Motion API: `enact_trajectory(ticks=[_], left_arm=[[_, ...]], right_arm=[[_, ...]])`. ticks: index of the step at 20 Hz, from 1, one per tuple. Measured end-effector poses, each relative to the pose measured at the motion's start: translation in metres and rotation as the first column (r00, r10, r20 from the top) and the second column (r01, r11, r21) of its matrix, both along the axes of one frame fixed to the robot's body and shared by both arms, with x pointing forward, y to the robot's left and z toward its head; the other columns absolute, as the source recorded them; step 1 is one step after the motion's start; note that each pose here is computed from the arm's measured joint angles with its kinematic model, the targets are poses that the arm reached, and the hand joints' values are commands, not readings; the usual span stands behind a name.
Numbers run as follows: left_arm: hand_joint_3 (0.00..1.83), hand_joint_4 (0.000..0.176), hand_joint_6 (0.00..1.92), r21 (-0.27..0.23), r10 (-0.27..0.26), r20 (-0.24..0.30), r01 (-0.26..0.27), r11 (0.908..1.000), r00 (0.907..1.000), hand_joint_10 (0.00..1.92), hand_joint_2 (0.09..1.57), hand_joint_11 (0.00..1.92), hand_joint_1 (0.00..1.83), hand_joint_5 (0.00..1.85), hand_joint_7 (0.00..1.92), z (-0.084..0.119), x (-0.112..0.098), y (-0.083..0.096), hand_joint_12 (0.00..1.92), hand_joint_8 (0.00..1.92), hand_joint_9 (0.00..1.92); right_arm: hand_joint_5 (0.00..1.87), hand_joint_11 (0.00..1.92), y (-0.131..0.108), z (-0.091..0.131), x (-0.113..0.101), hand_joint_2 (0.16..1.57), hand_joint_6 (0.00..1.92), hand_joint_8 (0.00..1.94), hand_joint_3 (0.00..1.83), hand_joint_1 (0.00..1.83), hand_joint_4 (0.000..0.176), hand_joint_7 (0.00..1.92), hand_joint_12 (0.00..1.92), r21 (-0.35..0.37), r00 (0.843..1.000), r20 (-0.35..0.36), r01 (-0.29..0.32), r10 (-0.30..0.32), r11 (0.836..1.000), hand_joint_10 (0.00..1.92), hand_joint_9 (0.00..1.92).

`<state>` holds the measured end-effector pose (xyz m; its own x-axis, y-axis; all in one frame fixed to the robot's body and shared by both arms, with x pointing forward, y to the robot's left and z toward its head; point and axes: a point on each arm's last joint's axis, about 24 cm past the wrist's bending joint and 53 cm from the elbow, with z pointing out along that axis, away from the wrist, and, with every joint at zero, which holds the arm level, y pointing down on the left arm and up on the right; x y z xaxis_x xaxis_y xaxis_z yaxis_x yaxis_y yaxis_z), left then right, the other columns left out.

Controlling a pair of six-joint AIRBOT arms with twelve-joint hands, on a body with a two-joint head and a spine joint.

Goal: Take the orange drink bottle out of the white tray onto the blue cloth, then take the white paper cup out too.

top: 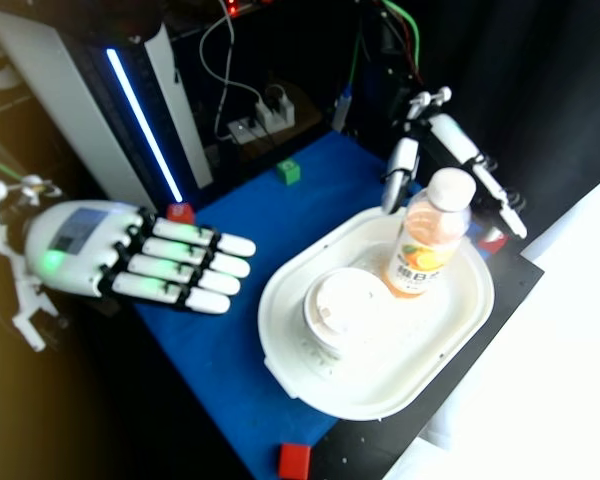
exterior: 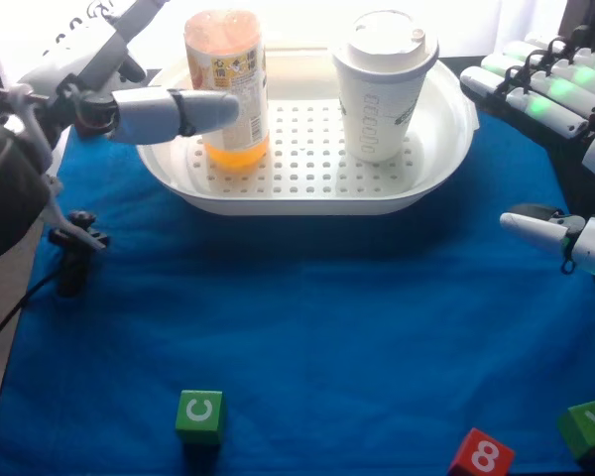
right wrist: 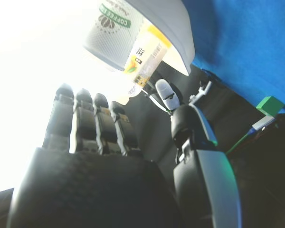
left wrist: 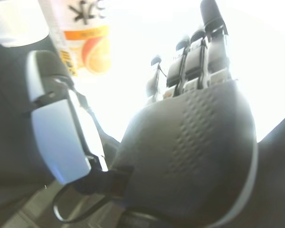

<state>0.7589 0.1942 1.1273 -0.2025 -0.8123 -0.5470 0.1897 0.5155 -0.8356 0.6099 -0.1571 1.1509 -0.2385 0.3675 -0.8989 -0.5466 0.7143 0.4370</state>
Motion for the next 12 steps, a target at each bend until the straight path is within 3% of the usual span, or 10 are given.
enact_trajectory(ticks=[1,2,4,6,7,8,9,10,11,12], left_arm=[[0.02,0.175,0.0,-0.002,-0.002,-0.002,0.002,1.0,1.0,0.0,0.88,0.0,0.75,0.0,0.0,0.0,0.003,-0.002,1.58,0.0,0.0],[0.03,0.124,0.0,-0.003,-0.012,-0.013,0.012,0.9999,0.9998,0.0,0.9,0.0,0.8,0.0,0.0,-0.001,0.008,-0.009,1.58,0.0,0.0],[0.02,0.059,0.0,-0.009,-0.023,-0.013,0.023,0.9997,0.9997,0.06,0.95,0.0,0.84,0.0,0.04,0.001,0.014,-0.015,1.47,0.01,0.08],[0.0,0.03,0.02,-0.003,-0.057,-0.006,0.057,0.9983,0.9983,0.76,0.98,0.0,0.86,0.04,0.19,0.005,0.019,-0.035,1.72,0.05,0.0],[0.0,0.036,0.1,-0.002,-0.07,-0.008,0.07,0.9975,0.9975,1.11,1.01,0.0,0.91,0.12,0.21,0.006,0.021,-0.043,1.85,0.42,0.03],[0.01,0.027,0.44,-0.008,-0.088,-0.011,0.088,0.9961,0.996,1.29,1.04,0.04,0.94,0.14,0.21,0.006,0.024,-0.051,1.9,0.85,0.13],[0.01,0.006,0.7,-0.029,-0.098,-0.014,0.098,0.9948,0.9951,1.34,1.06,0.12,0.93,0.16,0.25,0.006,0.025,-0.055,1.91,1.06,0.21],[0.0,0.0,0.96,-0.057,-0.102,-0.021,0.101,0.9933,0.9945,1.47,1.06,0.34,0.97,0.35,0.48,0.004,0.025,-0.057,1.92,1.16,0.44],[0.0,0.0,1.04,-0.058,-0.103,-0.02,0.102,0.9931,0.9945,1.51,1.07,0.45,0.96,0.44,0.57,0.005,0.025,-0.057,1.92,1.22,0.54],[0.02,0.062,1.31,-0.062,-0.1,-0.018,0.099,0.9932,0.9948,1.62,1.19,0.65,0.94,0.68,0.65,0.005,0.025,-0.056,1.92,1.41,0.69]], right_arm=[[0.0,0.0,0.0,0.0,0.0,1.31,0.0,0.0,0.0,0.35,0.0,0.0,0.0,0.003,1.0,-0.002,0.003,-0.003,1.0,0.0,0.0],[0.0,0.0,0.0,-0.001,0.0,1.32,0.0,0.0,0.0,0.29,0.0,0.0,0.0,0.006,1.0,-0.005,0.004,-0.004,1.0,0.0,0.0],[0.0,0.0,0.002,-0.002,-0.001,1.32,0.0,0.0,0.0,0.38,0.0,0.0,0.0,0.006,1.0,-0.006,-0.002,0.002,1.0,0.0,0.0],[0.0,0.0,0.003,-0.002,-0.001,1.32,0.0,0.0,0.0,0.44,0.0,0.0,0.0,0.005,1.0,-0.005,-0.005,0.005,1.0,0.0,0.0],[0.0,0.0,0.003,-0.002,-0.001,1.31,0.0,0.0,0.0,0.52,0.0,0.0,0.0,0.005,1.0,-0.005,-0.005,0.005,1.0,0.0,0.0],[0.0,0.0,0.003,-0.002,-0.001,1.3,0.0,0.0,0.0,0.58,0.0,0.0,0.0,0.006,1.0,-0.006,-0.005,0.005,1.0,0.0,0.0],[0.0,0.0,0.004,-0.003,-0.001,1.3,0.0,0.0,0.0,0.6,0.0,0.0,0.0,0.008,1.0,-0.007,-0.005,0.005,1.0,0.0,0.0],[0.0,0.01,0.004,-0.003,-0.001,1.3,0.0,0.0,0.0,0.63,0.0,0.0,0.0,0.007,1.0,-0.009,-0.004,0.004,1.0,0.0,0.0],[0.0,0.01,0.004,-0.003,-0.001,1.31,0.0,0.0,0.0,0.64,0.0,0.0,0.01,0.007,1.0,-0.01,-0.003,0.003,1.0,0.0,0.0],[0.0,0.02,0.003,-0.003,-0.001,1.32,0.0,0.0,0.0,0.6,0.0,0.0,0.01,0.009,1.0,-0.011,-0.002,0.002,1.0,0.0,0.0]])
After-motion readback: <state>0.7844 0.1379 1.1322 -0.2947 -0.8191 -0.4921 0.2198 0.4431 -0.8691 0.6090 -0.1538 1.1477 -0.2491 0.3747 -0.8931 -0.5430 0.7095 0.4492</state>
